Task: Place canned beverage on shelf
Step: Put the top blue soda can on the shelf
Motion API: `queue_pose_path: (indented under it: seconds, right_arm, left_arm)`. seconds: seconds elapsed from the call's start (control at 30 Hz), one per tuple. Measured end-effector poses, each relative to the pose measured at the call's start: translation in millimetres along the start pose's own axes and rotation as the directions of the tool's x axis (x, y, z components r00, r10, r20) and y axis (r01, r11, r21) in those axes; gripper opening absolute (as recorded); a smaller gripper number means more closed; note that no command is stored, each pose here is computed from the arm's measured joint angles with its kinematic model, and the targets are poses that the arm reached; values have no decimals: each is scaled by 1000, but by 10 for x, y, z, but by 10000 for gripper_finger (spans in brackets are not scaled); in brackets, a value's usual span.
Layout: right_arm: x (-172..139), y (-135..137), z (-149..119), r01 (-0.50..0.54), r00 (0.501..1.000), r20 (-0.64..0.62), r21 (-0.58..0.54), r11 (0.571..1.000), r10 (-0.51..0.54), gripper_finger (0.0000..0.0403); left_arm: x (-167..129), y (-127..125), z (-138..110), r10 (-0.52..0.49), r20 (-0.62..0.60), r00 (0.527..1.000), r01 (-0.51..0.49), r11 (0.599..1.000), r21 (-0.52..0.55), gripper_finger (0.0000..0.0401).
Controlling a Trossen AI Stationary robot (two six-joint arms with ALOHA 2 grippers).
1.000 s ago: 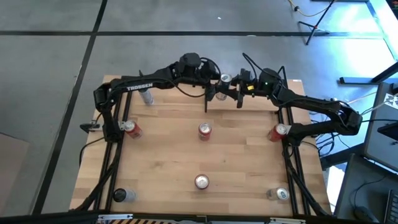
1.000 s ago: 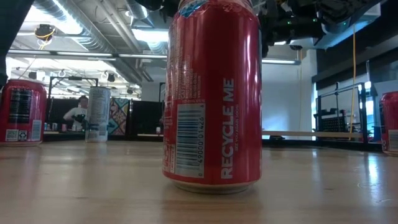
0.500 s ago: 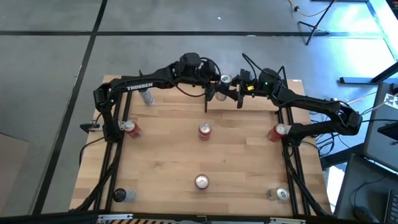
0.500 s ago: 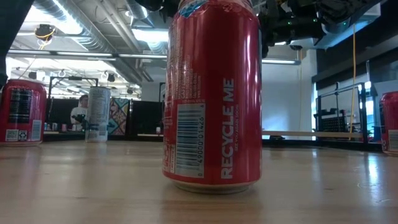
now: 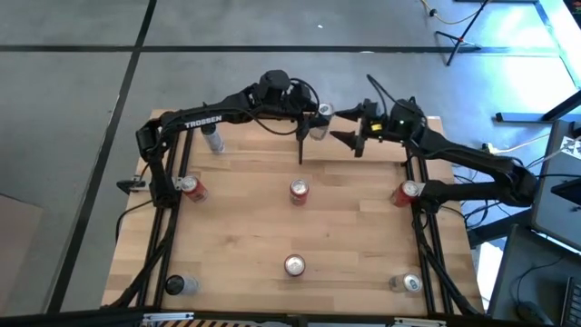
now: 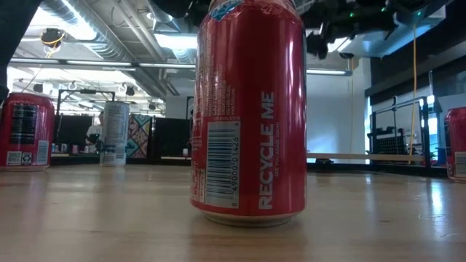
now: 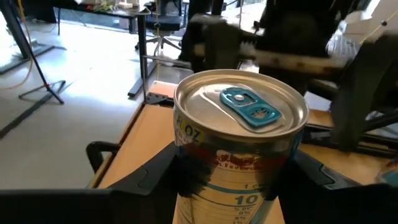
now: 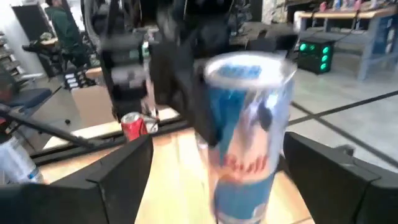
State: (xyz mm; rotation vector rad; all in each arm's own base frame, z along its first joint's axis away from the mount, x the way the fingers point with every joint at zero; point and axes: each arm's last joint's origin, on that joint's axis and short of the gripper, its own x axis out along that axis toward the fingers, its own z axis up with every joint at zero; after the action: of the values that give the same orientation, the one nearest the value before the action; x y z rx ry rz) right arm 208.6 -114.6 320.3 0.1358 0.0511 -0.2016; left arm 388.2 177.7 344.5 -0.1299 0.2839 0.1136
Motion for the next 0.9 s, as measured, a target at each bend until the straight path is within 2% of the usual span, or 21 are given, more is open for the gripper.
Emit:
queue_pose_path:
  seconds: [0.2,0.27,0.47,0.9]
  right_arm:
    - [-35,15,320,55,998,12,-16,998,-55,344]
    - [7,8,361,31,1000,2,-20,999,-31,339]
    - [167,-7,310,-129,990,-52,5,992,129,328]
    - [204,-20,273,-144,987,-69,-27,989,142,317]
  left_arm:
    - [43,-160,11,-85,9,996,85,995,61,185]
    - [60,-218,28,-93,27,995,91,993,80,185]
    - [78,-256,20,-101,27,995,98,991,86,185]
    - [79,-245,13,-85,23,996,83,994,71,185]
